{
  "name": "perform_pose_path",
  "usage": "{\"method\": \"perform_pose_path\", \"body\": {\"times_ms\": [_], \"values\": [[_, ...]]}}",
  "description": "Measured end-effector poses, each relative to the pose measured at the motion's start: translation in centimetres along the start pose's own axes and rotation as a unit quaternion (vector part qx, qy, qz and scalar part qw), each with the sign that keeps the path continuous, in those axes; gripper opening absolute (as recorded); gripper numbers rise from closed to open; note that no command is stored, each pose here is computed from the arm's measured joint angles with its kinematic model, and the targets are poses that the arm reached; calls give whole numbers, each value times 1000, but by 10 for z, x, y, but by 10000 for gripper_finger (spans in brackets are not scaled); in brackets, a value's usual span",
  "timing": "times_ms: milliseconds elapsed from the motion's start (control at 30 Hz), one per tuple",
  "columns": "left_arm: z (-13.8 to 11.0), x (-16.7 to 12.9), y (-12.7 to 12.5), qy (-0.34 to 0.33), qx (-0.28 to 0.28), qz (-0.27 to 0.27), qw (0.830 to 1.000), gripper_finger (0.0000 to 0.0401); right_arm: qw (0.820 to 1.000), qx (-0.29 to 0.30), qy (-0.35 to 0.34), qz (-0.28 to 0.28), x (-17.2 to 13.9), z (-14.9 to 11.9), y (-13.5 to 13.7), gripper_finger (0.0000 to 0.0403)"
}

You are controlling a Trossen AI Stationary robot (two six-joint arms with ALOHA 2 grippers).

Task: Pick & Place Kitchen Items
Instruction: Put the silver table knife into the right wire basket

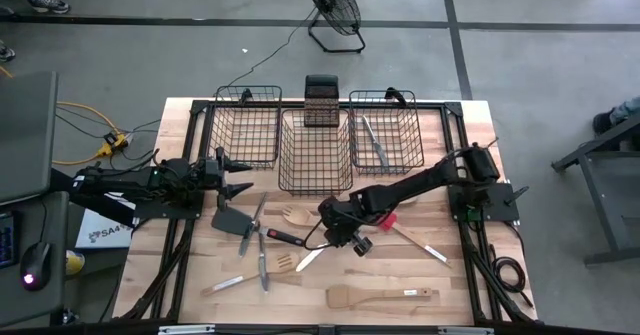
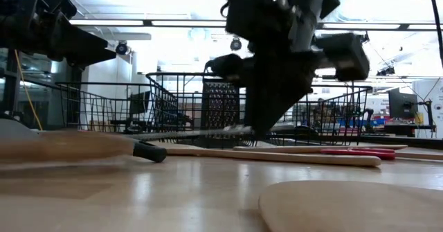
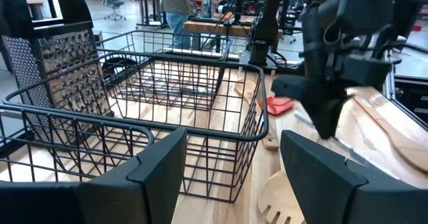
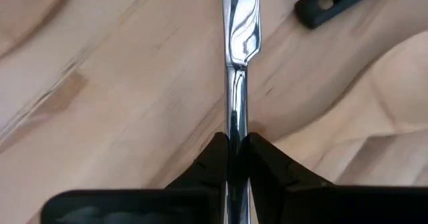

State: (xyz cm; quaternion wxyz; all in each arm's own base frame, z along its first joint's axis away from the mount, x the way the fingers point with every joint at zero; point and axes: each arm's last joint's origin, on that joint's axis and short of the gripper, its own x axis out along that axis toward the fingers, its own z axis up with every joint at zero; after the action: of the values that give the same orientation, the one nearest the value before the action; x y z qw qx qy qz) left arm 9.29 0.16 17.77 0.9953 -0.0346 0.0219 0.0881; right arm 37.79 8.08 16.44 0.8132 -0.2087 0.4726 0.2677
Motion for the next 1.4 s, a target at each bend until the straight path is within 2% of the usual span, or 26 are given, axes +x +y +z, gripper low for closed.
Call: {"method": "perform_pose_path", "body": {"times_ms": [233,467,600,900,1167,1400], "values": [[0,0,0,0,0,0,1000,237,1000,8,13,-9,-18,-2,-2,32],[0,0,0,0,0,0,1000,237,999,41,13,-18,-33,-5,-7,32],[0,0,0,0,0,1,1000,237,998,47,11,-41,-46,-6,-12,32],[0,0,0,0,0,1,1000,237,991,80,11,-109,-108,-20,-26,32],[0,0,0,0,0,1,1000,237,968,156,-11,-198,-174,-47,-45,32],[0,0,0,0,0,0,1000,237,932,270,1,-242,-200,-85,-72,32]]}}
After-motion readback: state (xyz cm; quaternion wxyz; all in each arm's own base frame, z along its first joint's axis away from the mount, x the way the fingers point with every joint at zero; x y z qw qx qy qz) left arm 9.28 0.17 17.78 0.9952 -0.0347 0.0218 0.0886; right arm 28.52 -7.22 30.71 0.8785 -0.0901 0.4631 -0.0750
